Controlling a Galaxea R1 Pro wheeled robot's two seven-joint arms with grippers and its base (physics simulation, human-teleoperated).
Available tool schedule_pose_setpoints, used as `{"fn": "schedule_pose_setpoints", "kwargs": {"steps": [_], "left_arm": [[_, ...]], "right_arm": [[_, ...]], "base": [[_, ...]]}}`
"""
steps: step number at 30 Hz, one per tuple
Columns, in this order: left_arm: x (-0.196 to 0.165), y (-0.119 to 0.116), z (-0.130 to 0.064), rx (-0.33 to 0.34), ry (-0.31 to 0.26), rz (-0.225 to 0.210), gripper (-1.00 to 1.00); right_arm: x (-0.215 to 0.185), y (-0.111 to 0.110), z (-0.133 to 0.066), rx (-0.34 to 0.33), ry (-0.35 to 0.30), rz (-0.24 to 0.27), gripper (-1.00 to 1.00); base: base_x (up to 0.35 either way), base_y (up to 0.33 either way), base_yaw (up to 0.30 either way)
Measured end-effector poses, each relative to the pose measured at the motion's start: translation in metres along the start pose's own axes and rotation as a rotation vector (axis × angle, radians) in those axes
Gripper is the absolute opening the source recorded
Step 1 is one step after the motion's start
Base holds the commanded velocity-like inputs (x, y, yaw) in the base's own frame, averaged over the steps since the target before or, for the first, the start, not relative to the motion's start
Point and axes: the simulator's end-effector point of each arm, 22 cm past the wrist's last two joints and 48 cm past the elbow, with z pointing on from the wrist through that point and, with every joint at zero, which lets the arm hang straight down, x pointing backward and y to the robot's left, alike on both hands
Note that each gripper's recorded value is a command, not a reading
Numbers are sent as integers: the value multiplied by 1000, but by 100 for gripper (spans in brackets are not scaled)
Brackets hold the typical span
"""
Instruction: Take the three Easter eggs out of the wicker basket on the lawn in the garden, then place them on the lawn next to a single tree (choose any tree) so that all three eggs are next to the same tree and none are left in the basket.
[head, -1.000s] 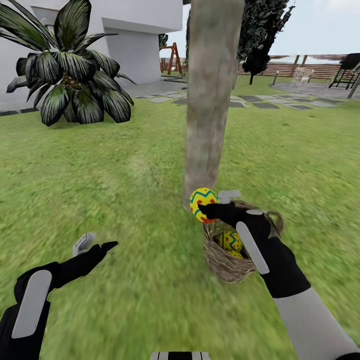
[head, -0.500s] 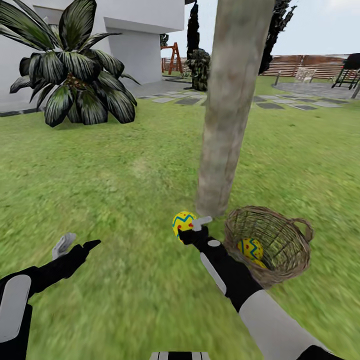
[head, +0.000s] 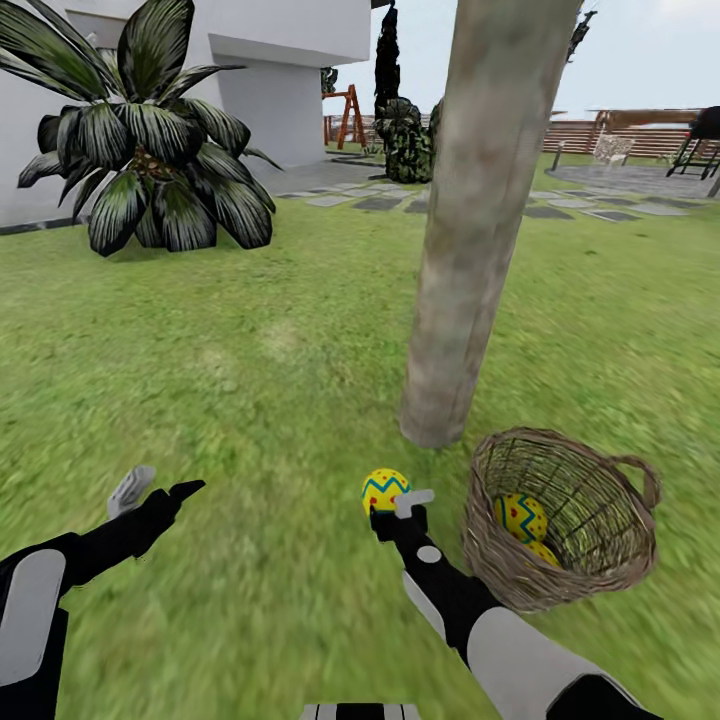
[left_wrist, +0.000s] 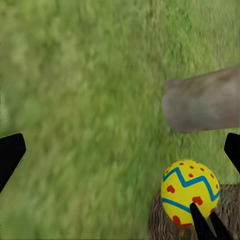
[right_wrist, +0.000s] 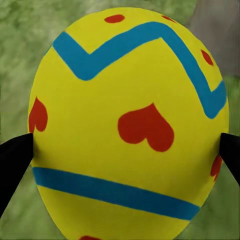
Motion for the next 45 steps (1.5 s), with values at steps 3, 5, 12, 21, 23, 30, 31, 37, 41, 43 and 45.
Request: {"fn": "schedule_pose_setpoints", "kwargs": {"steps": [3, 5, 12, 21, 23, 30, 31, 37, 41, 43, 45], "left_arm": [[0, -1, 0, 2, 1, -1, 100], [1, 0, 1, 1, 2, -1, 100], [2, 3, 3, -9, 6, 1, 100], [13, 17, 15, -34, 33, -6, 100], [15, 20, 18, -39, 39, -7, 100], [23, 31, 26, -58, 58, -13, 100], [24, 32, 27, -61, 61, -14, 100], [35, 39, 36, -73, 87, -12, 100], [41, 44, 41, -83, 102, -11, 100], [43, 47, 43, -90, 107, -12, 100], [45, 51, 45, -96, 112, -14, 100]], "right_arm": [[2, -1, 0, 2, 2, 2, -100], [2, -1, 0, 3, 3, 3, -100], [13, -3, 1, 5, 22, 2, -100], [38, -3, 8, 4, 61, 7, -100], [43, -4, 10, 5, 69, 8, -100], [62, -4, 14, 3, 98, 13, -100], [64, -4, 15, 2, 102, 14, -100], [92, -5, 16, 4, 151, 13, -100], [107, -5, 17, 4, 177, 13, -100], [112, -4, 17, 3, 185, 15, -100], [118, -4, 18, 3, 193, 16, -100]], "base": [[211, 198, 0], [68, 69, 0], [8, 8, 0], [0, 0, 0], [0, 0, 0], [0, 0, 0], [0, 0, 0], [0, 0, 0], [0, 0, 0], [0, 0, 0], [0, 0, 0]]}}
